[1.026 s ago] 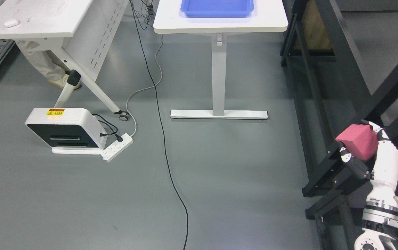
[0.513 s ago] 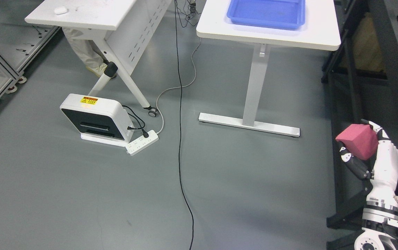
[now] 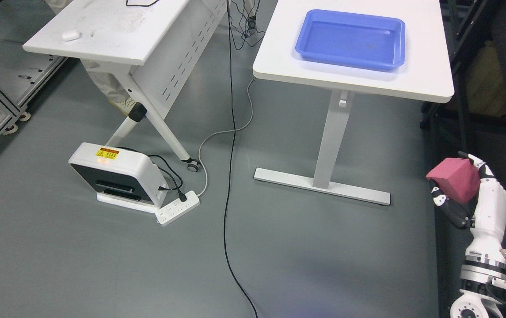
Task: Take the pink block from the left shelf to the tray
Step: 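Turn and drive toward the blue tray holding the pink block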
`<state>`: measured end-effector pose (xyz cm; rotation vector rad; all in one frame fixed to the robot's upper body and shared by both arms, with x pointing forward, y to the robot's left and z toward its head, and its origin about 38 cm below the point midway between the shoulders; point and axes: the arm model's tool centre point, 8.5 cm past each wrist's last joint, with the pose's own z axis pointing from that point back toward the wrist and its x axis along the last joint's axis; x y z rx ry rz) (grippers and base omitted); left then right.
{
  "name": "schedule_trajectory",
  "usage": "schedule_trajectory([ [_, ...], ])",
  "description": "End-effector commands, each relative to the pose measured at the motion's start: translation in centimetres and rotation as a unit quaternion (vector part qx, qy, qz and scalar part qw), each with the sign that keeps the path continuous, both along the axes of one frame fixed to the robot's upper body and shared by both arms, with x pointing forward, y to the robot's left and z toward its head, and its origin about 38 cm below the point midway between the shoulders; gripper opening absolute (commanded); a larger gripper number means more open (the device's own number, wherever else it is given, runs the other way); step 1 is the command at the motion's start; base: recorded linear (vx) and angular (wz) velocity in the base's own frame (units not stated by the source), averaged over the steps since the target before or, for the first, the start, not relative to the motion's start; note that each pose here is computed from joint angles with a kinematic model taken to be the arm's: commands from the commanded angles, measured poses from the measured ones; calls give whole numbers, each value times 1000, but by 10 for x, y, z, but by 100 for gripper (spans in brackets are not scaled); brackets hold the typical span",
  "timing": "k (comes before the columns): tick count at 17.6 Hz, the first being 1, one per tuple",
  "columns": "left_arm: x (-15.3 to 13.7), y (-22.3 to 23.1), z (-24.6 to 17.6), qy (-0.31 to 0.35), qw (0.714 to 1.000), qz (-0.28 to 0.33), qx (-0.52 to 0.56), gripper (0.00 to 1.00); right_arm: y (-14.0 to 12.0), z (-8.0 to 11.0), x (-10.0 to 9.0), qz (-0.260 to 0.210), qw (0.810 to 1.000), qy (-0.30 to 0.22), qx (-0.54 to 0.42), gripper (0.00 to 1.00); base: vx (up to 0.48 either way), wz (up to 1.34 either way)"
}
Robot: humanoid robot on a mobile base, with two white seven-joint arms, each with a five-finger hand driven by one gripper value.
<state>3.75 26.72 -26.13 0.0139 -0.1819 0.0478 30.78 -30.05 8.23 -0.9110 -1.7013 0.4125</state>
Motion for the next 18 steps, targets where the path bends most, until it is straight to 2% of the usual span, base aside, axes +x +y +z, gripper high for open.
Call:
schedule_trajectory([
  [1,-6,11,1,4,1000,-1,8,100,-4,1,0,3,1000,2,-9,4,373,-61],
  [18,-6,11,1,4,1000,-1,8,100,0,0,2,11,1000,8,-7,5,340,89],
])
